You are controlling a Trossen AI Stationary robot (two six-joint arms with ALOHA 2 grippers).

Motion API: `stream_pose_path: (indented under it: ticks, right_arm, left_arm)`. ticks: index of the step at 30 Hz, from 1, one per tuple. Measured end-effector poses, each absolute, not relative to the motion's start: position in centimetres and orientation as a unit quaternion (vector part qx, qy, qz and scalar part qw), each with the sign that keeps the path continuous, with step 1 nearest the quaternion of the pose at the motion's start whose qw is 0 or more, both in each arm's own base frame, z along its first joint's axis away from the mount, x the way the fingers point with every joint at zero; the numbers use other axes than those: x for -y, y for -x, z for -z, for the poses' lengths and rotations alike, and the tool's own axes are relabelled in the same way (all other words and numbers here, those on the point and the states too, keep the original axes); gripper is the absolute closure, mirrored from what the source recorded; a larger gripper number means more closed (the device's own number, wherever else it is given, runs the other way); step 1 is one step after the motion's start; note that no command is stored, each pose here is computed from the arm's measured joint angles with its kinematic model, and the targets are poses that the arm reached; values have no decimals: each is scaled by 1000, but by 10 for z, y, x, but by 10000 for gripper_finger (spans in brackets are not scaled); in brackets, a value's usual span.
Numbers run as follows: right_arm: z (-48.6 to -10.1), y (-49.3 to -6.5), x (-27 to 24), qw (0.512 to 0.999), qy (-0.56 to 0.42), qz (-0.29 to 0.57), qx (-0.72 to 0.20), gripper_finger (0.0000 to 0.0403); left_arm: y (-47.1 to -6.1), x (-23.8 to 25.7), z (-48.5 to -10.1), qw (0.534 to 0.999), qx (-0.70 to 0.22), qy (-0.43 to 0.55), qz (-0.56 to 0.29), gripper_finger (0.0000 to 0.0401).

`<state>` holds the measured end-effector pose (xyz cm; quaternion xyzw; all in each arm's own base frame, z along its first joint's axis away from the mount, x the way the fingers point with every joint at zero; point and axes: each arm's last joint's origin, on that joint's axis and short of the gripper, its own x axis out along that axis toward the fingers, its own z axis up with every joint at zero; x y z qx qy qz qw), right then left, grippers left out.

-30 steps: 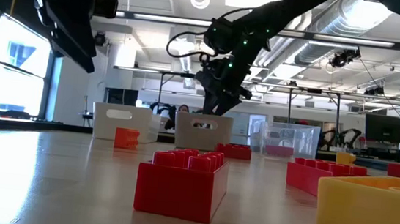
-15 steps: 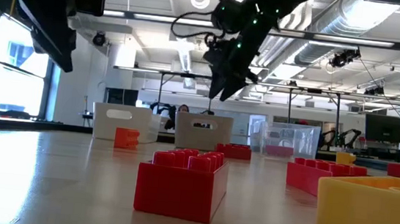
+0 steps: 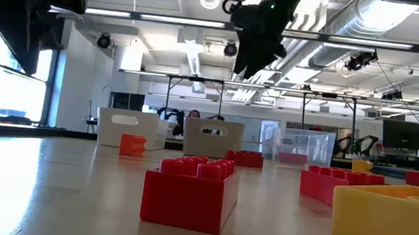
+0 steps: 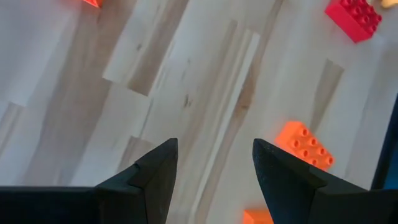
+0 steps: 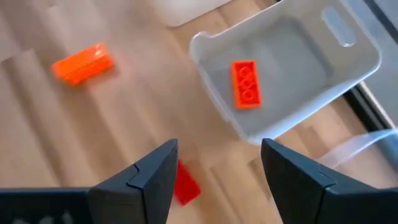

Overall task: Sort & place blocks by color
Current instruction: Put the yellow game piece into the white bin

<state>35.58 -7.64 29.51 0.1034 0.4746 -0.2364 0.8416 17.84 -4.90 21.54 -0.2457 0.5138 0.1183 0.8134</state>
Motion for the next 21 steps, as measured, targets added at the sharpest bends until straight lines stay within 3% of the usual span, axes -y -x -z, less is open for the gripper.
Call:
stream_pose_path:
  ticks: [21]
  right_arm:
    - [-298,-330,-36,805,-53,90,-583,185]
  left_arm:
    - [-177,56,-216,823,-507,230,-111,206]
